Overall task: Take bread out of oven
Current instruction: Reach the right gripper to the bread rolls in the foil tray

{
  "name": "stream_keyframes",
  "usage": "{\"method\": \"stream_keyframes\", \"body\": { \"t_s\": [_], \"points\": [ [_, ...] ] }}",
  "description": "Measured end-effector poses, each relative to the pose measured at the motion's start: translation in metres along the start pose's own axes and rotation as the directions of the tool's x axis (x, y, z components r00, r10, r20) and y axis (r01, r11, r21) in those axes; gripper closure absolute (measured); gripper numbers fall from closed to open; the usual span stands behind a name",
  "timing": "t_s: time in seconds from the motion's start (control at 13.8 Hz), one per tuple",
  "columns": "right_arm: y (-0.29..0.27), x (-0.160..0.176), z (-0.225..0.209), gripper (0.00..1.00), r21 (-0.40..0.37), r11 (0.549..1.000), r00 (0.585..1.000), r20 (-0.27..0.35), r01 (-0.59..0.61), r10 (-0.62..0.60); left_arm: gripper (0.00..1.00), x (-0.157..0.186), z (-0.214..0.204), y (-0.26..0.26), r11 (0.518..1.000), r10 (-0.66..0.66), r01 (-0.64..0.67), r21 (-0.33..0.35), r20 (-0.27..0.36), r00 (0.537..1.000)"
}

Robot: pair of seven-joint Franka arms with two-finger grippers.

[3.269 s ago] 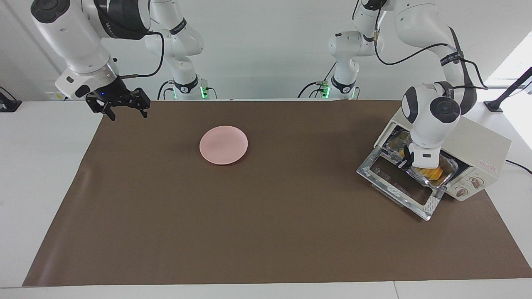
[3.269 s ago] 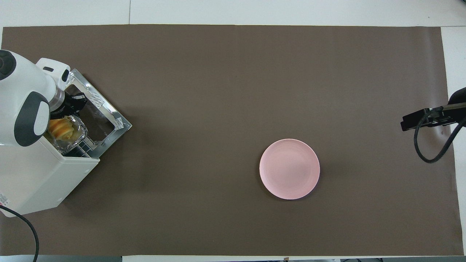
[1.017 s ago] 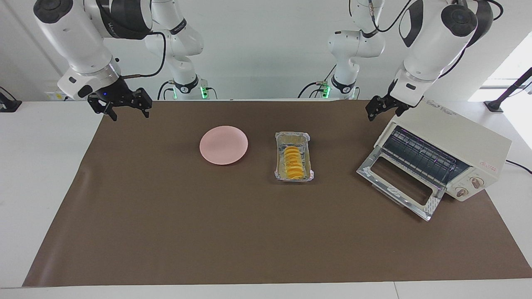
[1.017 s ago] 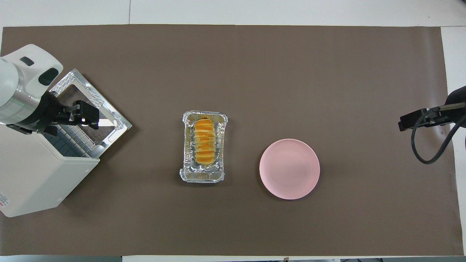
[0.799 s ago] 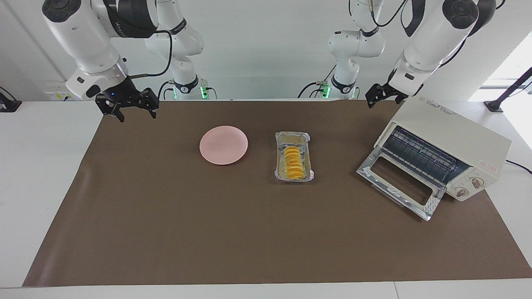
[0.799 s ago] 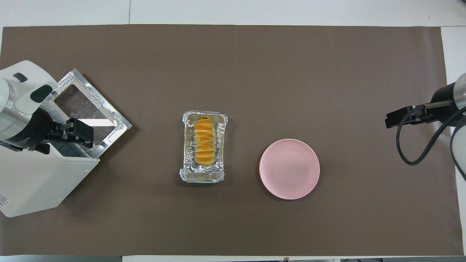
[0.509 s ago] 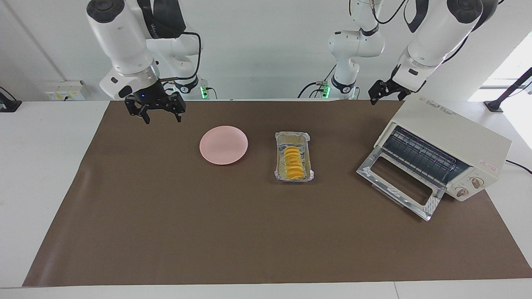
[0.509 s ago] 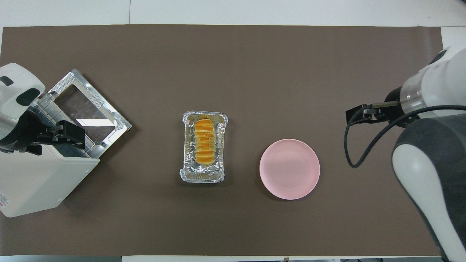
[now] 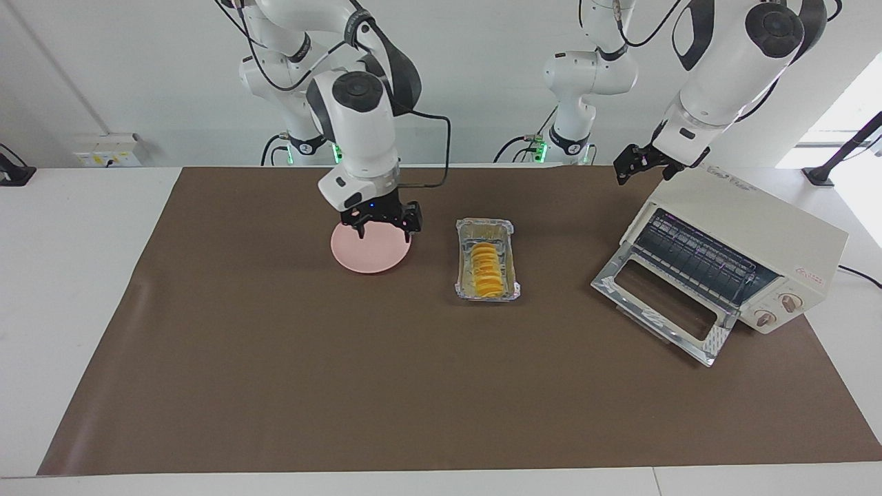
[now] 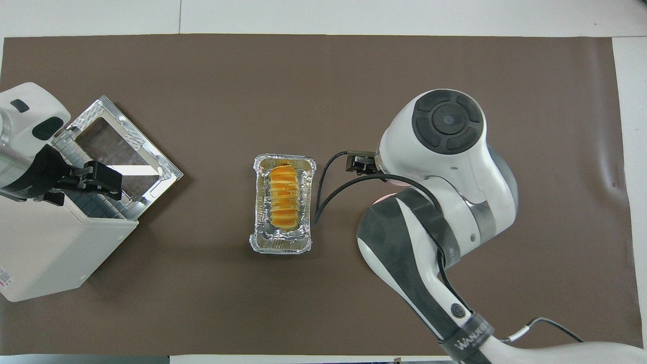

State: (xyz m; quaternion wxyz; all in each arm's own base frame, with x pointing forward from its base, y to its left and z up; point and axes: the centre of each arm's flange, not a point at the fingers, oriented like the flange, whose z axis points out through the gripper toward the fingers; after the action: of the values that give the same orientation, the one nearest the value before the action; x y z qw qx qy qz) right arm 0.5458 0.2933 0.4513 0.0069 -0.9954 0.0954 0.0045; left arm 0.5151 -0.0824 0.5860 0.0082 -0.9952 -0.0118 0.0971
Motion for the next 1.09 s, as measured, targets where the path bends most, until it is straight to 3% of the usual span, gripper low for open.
{"method": "stream_keyframes", "body": {
  "t_s": [0.36,0.58,1.09],
  "points": [
    [-0.085,-0.012,0.063,0.00,-0.058,0.993,0.994,-0.012,-0.106,0.106,0.00,0.003,0.008,-0.003,1.000,0.014,-0.014,-0.001,0.002,1.000],
    [-0.103,-0.003,0.096,0.00,-0.042,0.992,0.993,-0.009,-0.115,0.115,0.00,0.005,0.012,-0.006,1.000,0.011,-0.011,-0.002,0.003,1.000],
    [-0.110,-0.007,0.105,0.00,-0.038,0.994,0.995,-0.008,-0.103,0.103,0.00,0.007,0.010,-0.012,1.000,0.014,-0.015,-0.007,-0.011,1.000]
  ]
}}
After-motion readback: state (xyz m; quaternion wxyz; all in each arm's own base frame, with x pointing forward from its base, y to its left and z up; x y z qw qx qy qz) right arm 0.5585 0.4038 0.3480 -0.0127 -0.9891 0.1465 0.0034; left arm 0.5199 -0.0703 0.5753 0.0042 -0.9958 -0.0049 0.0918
